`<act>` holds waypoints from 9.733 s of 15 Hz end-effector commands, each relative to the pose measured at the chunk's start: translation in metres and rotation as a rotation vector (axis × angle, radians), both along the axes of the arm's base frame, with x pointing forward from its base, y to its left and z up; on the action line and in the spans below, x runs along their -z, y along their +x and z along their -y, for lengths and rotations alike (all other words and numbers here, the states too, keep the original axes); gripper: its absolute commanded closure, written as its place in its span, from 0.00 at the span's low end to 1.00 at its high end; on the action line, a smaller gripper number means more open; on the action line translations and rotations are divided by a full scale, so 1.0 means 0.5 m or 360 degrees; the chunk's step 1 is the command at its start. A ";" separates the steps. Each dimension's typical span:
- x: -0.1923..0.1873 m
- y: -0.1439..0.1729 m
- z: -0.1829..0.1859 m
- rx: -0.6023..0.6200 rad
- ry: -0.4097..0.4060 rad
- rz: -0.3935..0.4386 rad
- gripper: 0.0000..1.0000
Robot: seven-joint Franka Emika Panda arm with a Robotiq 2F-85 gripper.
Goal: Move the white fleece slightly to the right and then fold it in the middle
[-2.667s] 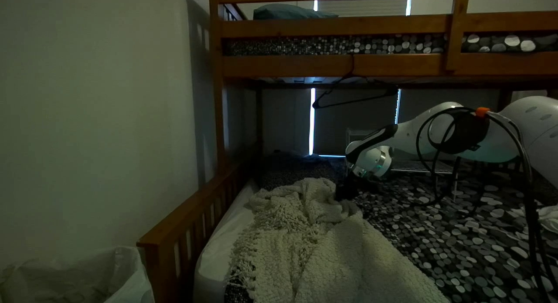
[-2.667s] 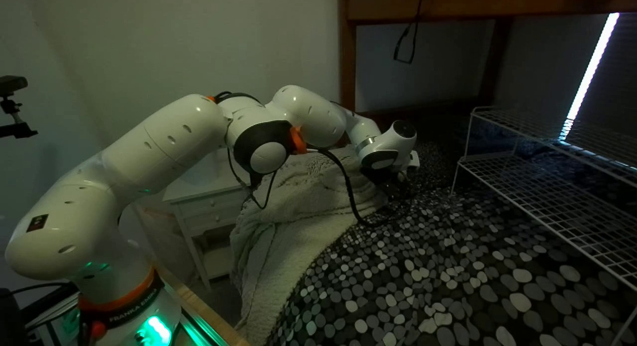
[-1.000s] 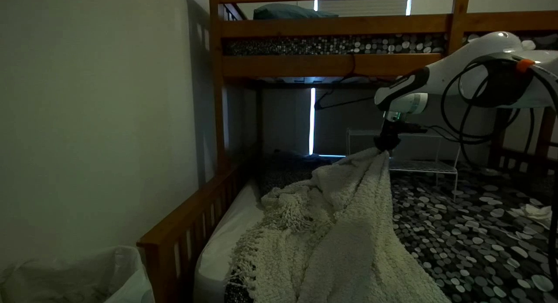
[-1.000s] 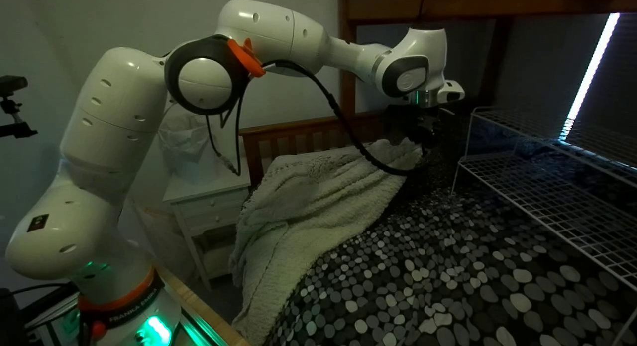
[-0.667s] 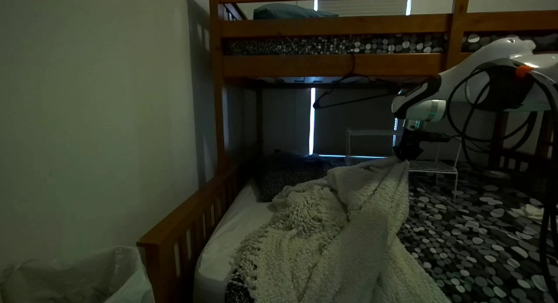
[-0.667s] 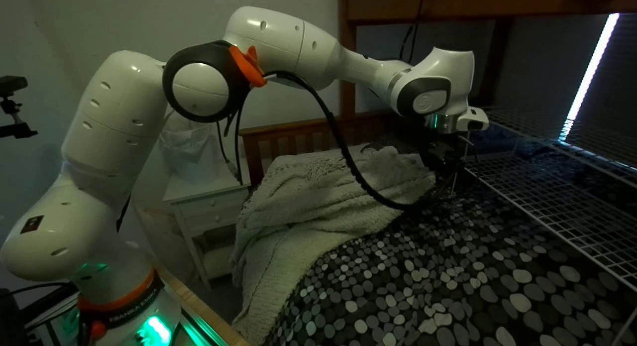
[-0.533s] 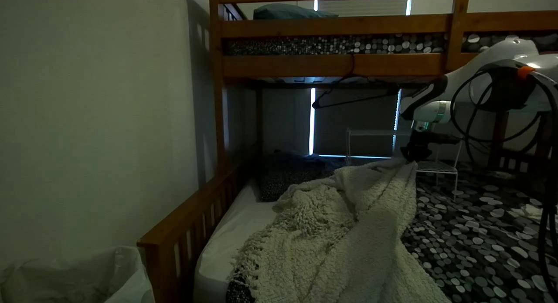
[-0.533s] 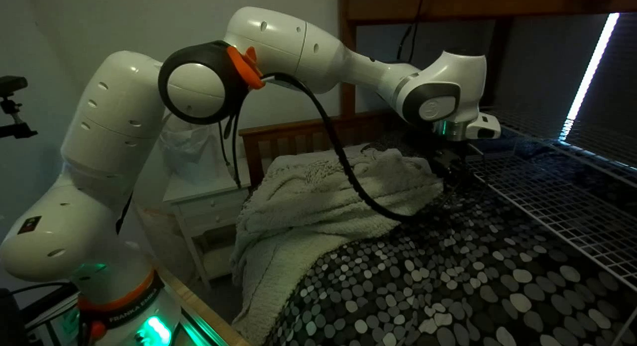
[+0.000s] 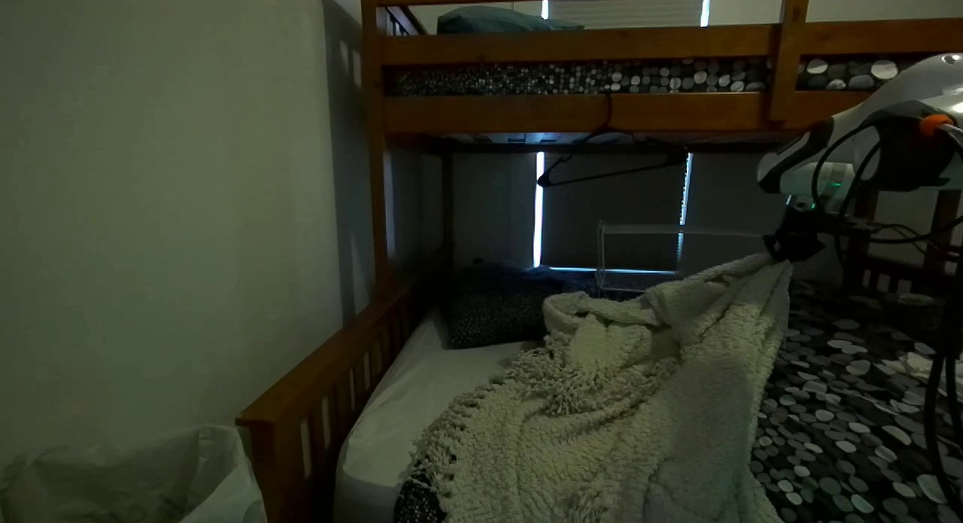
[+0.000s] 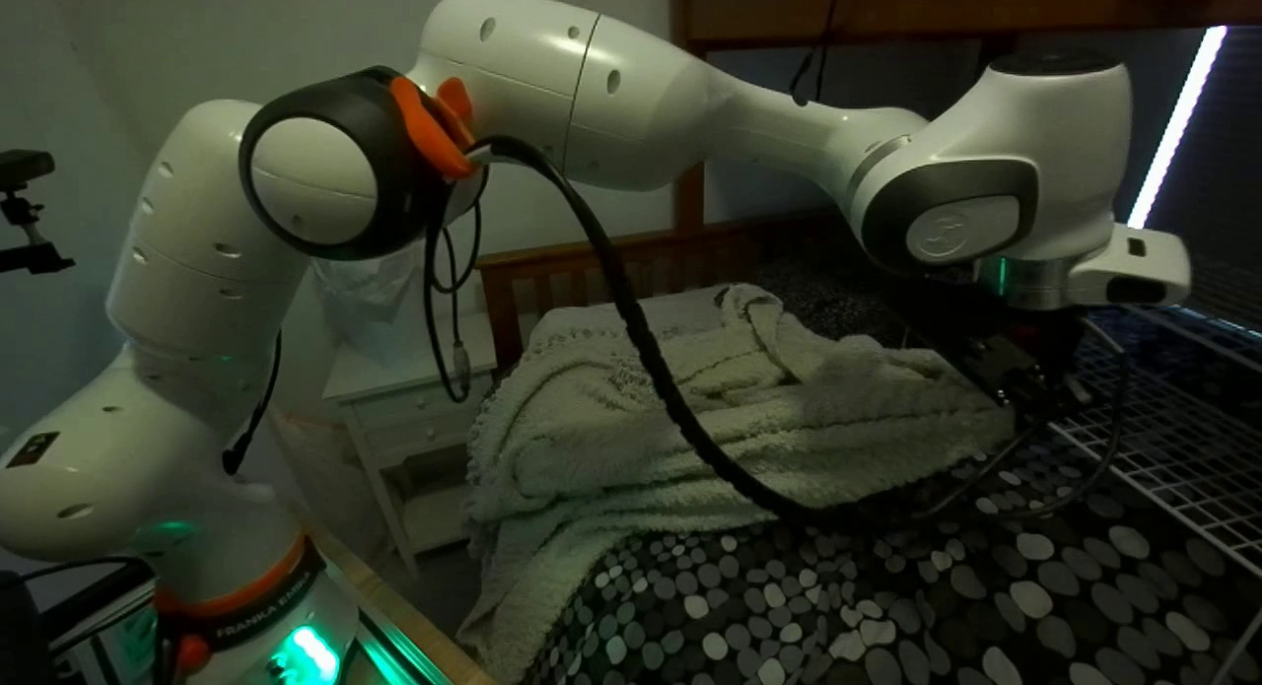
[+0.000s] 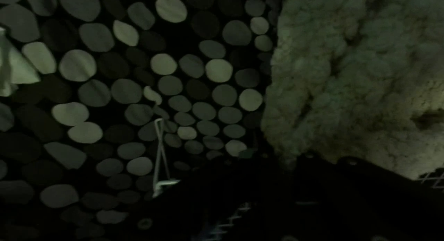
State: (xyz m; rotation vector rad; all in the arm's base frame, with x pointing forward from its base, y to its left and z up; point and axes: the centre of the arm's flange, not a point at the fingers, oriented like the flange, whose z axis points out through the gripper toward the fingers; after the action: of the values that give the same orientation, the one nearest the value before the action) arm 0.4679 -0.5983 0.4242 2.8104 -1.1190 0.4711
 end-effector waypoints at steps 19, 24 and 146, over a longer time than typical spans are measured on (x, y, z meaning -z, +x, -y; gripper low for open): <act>-0.227 -0.267 0.212 0.0467 -0.0414 0.0179 0.89; -0.216 -0.255 0.254 0.0581 -0.0510 0.0201 0.97; 0.392 0.411 -1.202 -0.1223 0.0176 -0.0612 0.57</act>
State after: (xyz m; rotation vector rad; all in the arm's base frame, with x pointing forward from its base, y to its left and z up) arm 0.6590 -0.0003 0.2224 3.0947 0.0713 -0.0796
